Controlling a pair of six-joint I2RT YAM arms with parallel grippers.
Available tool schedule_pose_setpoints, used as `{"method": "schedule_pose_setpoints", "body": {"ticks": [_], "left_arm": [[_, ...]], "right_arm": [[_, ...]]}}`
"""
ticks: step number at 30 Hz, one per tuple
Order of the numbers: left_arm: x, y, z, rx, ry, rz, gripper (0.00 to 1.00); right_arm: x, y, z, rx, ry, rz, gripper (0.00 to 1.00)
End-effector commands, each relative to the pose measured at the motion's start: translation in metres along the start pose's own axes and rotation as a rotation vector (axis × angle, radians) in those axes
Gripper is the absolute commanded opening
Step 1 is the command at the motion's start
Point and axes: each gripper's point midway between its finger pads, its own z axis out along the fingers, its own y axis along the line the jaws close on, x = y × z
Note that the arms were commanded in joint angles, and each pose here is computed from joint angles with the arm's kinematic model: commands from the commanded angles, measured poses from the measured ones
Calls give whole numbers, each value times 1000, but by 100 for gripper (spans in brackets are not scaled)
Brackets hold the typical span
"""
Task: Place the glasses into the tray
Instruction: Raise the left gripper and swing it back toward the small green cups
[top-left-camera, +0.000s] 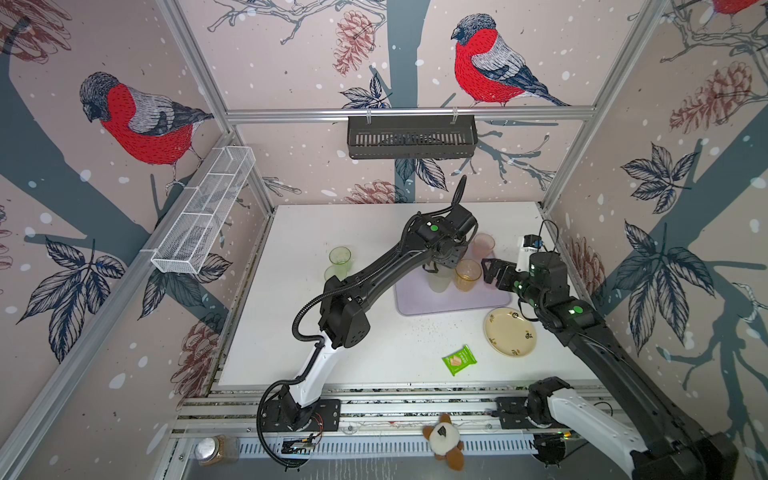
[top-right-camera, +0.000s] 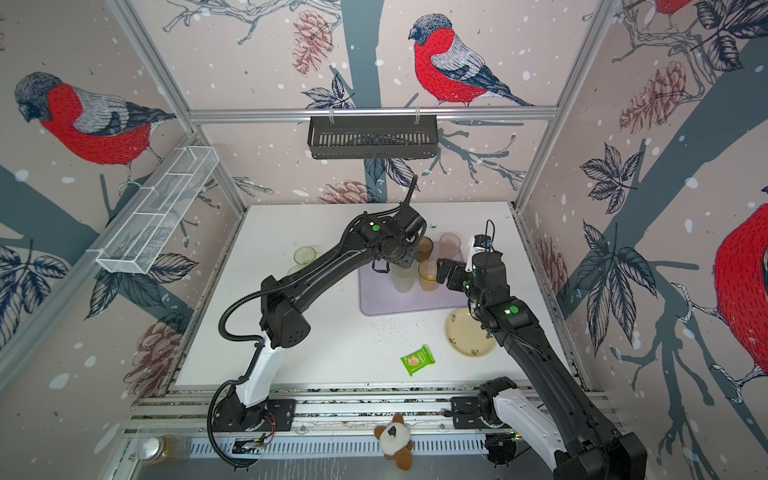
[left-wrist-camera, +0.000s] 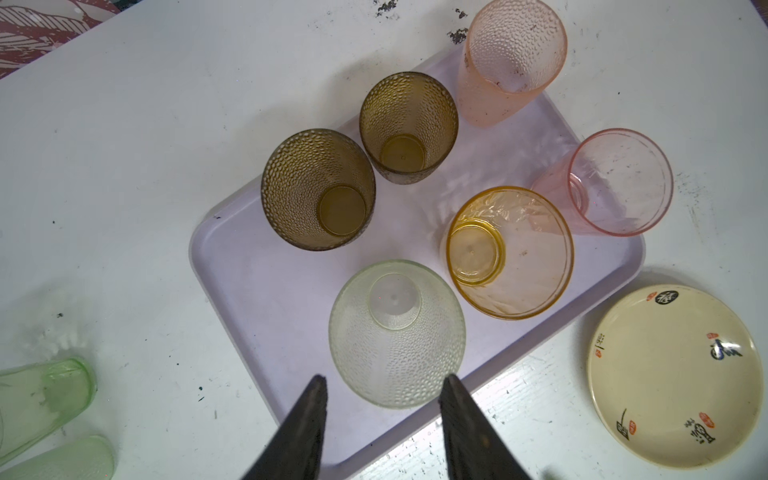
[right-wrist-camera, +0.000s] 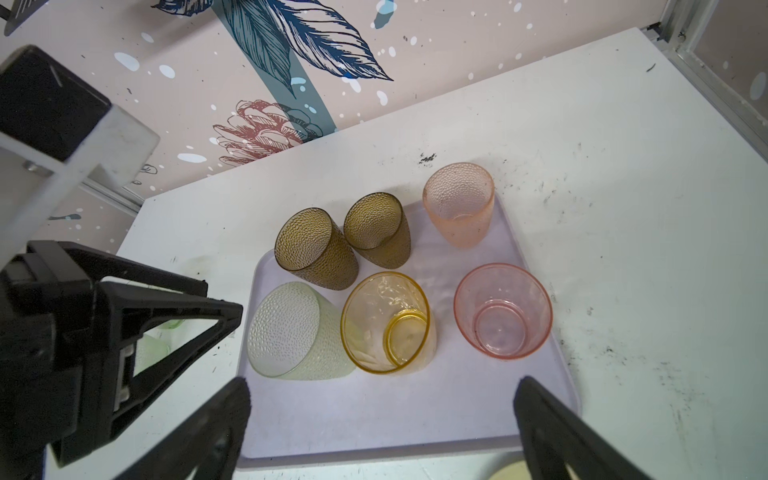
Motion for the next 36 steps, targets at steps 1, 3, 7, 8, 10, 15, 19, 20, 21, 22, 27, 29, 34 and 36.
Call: {"method": "schedule_pose_setpoints", "body": {"ticks": [1, 3, 7, 8, 10, 15, 19, 20, 21, 22, 27, 29, 34, 36], "left_arm": [[1, 14, -9, -28, 8, -13, 48], [-2, 22, -11, -33, 5, -24, 48], [-5, 36, -15, -45, 1, -46, 49], [-5, 39, -15, -47, 0, -50, 49], [-6, 45, -16, -46, 1, -65, 49], [-5, 62, -18, -56, 3, -107, 51], [-5, 74, -21, -56, 0, -130, 51], [-5, 77, -21, -57, -1, -136, 51], [-5, 80, -22, -59, 0, -141, 51], [-5, 83, -22, -60, 1, -144, 52], [-5, 101, -24, -71, 2, -176, 52], [-5, 110, -24, -73, -1, -196, 54], [-3, 130, -24, -72, -4, -242, 55], [0, 139, -23, -83, 1, -253, 55]], "right_arm": [[-10, 8, 0, -14, -28, -30, 100], [-12, 12, 0, -17, -30, -46, 99], [-13, 22, 0, -24, -27, -83, 99], [-14, 24, 0, -25, -28, -91, 99], [-14, 30, 1, -30, -27, -109, 100], [-18, 41, 2, -40, -32, -151, 100], [-22, 51, 2, -57, -36, -182, 99], [-23, 54, 3, -62, -36, -191, 99], [-23, 56, 3, -65, -34, -198, 99], [-23, 59, 4, -69, -32, -204, 100], [-27, 72, 3, -85, -33, -232, 99], [-29, 77, 3, -93, -32, -245, 100], [-29, 90, 5, -111, -23, -280, 99], [-30, 94, 5, -115, -22, -290, 100]]}}
